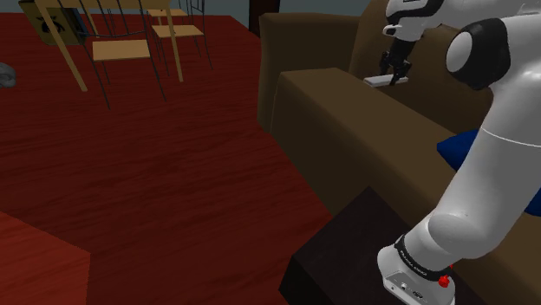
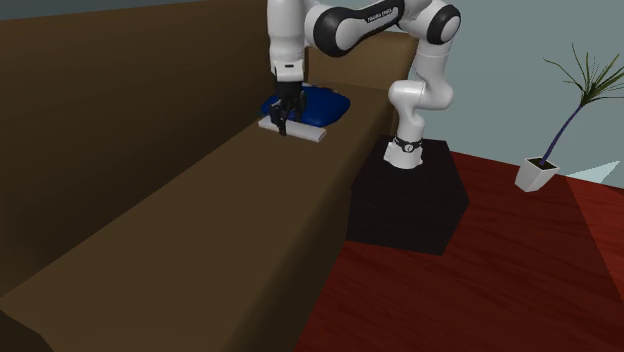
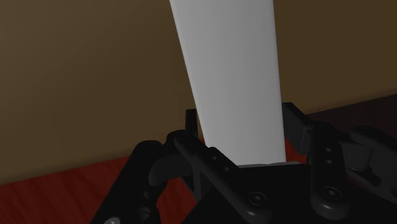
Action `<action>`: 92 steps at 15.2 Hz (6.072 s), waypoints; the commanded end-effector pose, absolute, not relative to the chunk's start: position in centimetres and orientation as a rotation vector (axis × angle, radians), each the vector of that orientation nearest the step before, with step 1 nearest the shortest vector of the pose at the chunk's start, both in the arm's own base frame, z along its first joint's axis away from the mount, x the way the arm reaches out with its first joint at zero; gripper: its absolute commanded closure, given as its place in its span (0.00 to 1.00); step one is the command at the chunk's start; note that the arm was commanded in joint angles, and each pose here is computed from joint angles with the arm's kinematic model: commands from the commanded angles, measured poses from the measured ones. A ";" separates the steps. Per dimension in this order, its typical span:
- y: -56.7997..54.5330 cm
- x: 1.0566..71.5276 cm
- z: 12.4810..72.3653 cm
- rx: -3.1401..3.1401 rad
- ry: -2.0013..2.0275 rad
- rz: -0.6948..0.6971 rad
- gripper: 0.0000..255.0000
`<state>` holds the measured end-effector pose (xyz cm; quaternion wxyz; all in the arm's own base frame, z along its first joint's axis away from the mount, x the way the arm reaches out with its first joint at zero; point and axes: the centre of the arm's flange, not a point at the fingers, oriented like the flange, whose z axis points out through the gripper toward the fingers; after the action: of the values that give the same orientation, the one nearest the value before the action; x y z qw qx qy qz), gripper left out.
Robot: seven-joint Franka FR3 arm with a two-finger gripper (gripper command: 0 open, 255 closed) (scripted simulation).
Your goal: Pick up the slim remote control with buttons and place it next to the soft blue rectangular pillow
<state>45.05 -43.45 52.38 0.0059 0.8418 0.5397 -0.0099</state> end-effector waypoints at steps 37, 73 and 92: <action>-29.6 -3.3 52.5 2.634 1.691 -0.031 1.00; -23.6 -24.3 42.5 2.634 1.691 -0.031 1.00; -23.6 -24.3 37.2 2.634 1.691 -0.031 0.00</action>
<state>-24.30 -23.64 37.17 0.0059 0.8415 0.5402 -0.0098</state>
